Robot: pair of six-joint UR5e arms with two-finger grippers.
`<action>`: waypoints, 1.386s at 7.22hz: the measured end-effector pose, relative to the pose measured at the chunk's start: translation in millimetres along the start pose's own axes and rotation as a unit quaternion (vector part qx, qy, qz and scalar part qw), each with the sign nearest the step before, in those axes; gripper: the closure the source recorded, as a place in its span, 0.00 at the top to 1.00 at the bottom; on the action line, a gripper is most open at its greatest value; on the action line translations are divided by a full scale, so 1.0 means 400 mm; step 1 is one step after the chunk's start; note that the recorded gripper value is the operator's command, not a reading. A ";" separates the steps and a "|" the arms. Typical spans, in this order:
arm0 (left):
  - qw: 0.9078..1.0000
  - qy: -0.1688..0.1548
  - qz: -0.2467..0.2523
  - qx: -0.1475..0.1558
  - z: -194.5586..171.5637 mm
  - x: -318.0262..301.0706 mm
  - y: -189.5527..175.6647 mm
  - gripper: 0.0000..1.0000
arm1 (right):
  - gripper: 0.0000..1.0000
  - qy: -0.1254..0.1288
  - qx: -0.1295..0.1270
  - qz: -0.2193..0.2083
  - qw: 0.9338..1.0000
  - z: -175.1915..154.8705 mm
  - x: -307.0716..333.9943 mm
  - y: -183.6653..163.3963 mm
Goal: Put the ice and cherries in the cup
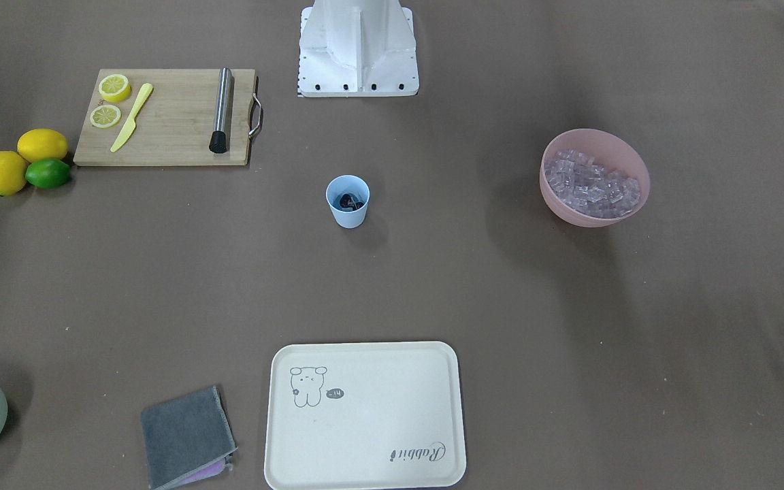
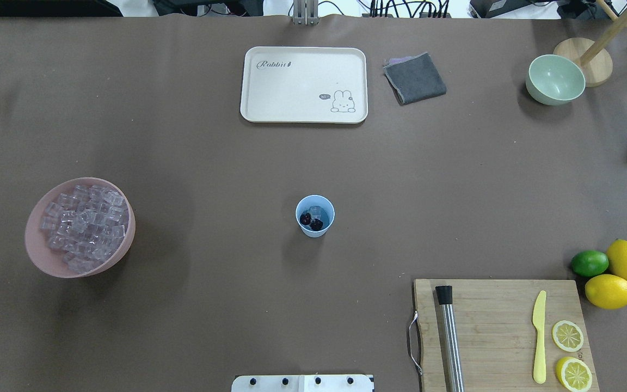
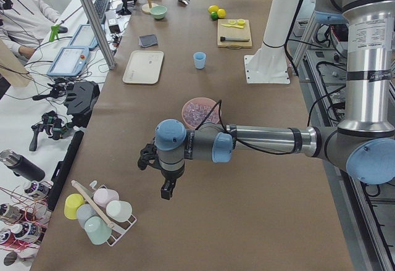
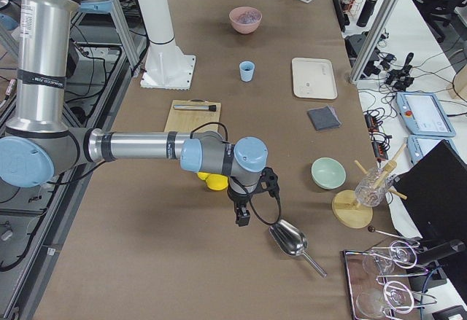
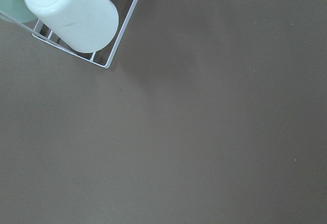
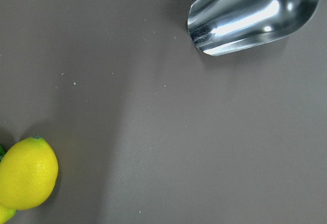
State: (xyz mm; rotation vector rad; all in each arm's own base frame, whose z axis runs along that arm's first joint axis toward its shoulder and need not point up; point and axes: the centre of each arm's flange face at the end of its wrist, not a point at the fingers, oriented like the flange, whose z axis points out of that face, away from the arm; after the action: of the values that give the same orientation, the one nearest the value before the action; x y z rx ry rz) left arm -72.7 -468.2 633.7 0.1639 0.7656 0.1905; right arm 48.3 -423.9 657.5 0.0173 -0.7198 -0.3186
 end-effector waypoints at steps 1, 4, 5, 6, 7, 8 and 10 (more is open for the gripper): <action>1.000 0.005 -0.008 0.003 -0.003 0.006 -0.004 0.98 | 1.00 -0.001 0.001 -0.001 1.000 0.015 0.015 -0.005; 1.000 0.007 -0.015 0.006 -0.007 0.011 -0.009 0.98 | 1.00 -0.019 0.007 0.000 1.000 0.026 0.017 -0.008; 1.000 0.008 -0.016 0.005 -0.006 0.011 -0.008 0.98 | 1.00 -0.022 0.008 -0.001 1.000 0.026 0.015 -0.008; 1.000 0.008 -0.016 0.005 -0.004 0.010 -0.007 0.98 | 1.00 -0.022 0.008 -0.001 1.000 0.027 0.015 -0.007; 1.000 0.008 -0.017 0.004 -0.002 0.009 -0.005 0.98 | 1.00 -0.023 0.008 -0.001 1.000 0.027 0.016 -0.007; 1.000 0.008 -0.017 0.004 -0.001 0.008 -0.004 0.97 | 1.00 -0.023 0.008 -0.001 1.000 0.027 0.015 -0.006; 1.000 0.008 -0.016 0.004 -0.001 0.008 -0.003 0.97 | 1.00 -0.022 0.011 -0.003 1.000 0.020 0.009 -0.010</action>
State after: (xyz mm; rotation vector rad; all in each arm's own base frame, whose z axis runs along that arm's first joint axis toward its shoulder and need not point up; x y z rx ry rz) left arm -70.5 -468.4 631.1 0.1568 0.7844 0.1582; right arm 44.7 -427.9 665.5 0.0338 -0.7680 -0.3184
